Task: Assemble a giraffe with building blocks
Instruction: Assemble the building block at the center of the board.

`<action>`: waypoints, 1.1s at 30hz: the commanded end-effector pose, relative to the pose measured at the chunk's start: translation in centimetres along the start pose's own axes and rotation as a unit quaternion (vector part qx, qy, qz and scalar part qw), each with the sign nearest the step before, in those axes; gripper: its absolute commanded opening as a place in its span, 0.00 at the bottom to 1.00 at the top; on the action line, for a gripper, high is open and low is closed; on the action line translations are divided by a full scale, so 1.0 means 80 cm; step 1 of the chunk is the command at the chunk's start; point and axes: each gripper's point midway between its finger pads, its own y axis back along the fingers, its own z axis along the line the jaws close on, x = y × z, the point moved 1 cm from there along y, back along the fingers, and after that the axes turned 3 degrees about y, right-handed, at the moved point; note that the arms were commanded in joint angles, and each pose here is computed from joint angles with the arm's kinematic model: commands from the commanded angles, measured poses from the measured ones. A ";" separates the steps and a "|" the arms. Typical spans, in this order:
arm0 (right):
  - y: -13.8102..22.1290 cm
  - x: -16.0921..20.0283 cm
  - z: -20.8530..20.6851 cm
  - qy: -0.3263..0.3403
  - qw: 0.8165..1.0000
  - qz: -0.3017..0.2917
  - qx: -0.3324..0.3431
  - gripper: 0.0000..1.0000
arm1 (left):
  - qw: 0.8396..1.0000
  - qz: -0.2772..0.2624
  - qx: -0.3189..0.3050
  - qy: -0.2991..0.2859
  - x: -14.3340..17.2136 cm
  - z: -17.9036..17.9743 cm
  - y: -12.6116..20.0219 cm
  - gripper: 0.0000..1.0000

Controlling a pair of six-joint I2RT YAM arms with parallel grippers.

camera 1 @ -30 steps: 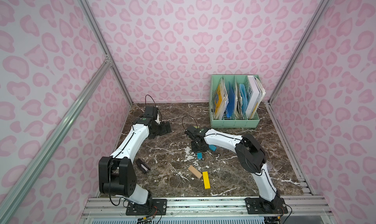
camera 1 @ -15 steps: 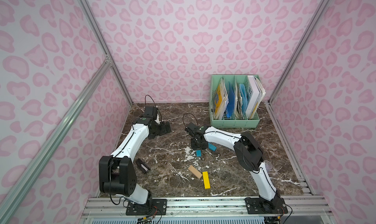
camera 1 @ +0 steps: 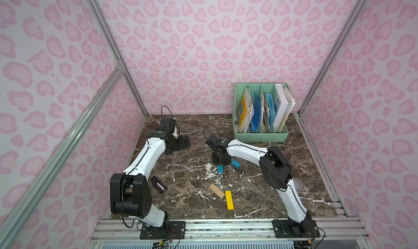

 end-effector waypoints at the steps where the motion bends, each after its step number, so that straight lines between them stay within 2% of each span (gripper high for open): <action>1: -0.011 0.008 -0.011 0.003 1.000 0.016 0.022 0.35 | 1.000 0.005 -0.001 -0.004 0.001 0.001 0.001 0.98; 14: -0.010 0.005 -0.014 0.002 1.000 0.013 0.027 0.36 | 1.000 0.007 0.002 -0.003 0.002 0.000 0.000 0.98; 15: -0.010 0.005 -0.015 0.002 1.000 0.013 0.028 0.40 | 1.000 0.008 0.001 -0.003 0.002 0.000 0.000 0.98; 18: -0.009 0.005 -0.013 0.015 0.999 0.011 0.027 0.68 | 1.000 0.008 0.001 -0.003 0.002 0.001 -0.001 0.98; 20: -0.002 0.003 -0.007 0.035 0.999 -0.001 0.022 0.78 | 1.000 0.007 0.002 -0.004 0.002 0.000 0.000 0.98; 27: 0.065 0.006 0.010 0.079 0.995 -0.050 0.016 0.78 | 1.000 0.008 0.000 -0.004 0.002 0.001 -0.001 0.98; 33: 0.102 0.019 -0.031 0.052 0.997 -0.065 0.001 0.75 | 1.000 0.006 -0.001 -0.004 0.002 0.002 0.001 0.98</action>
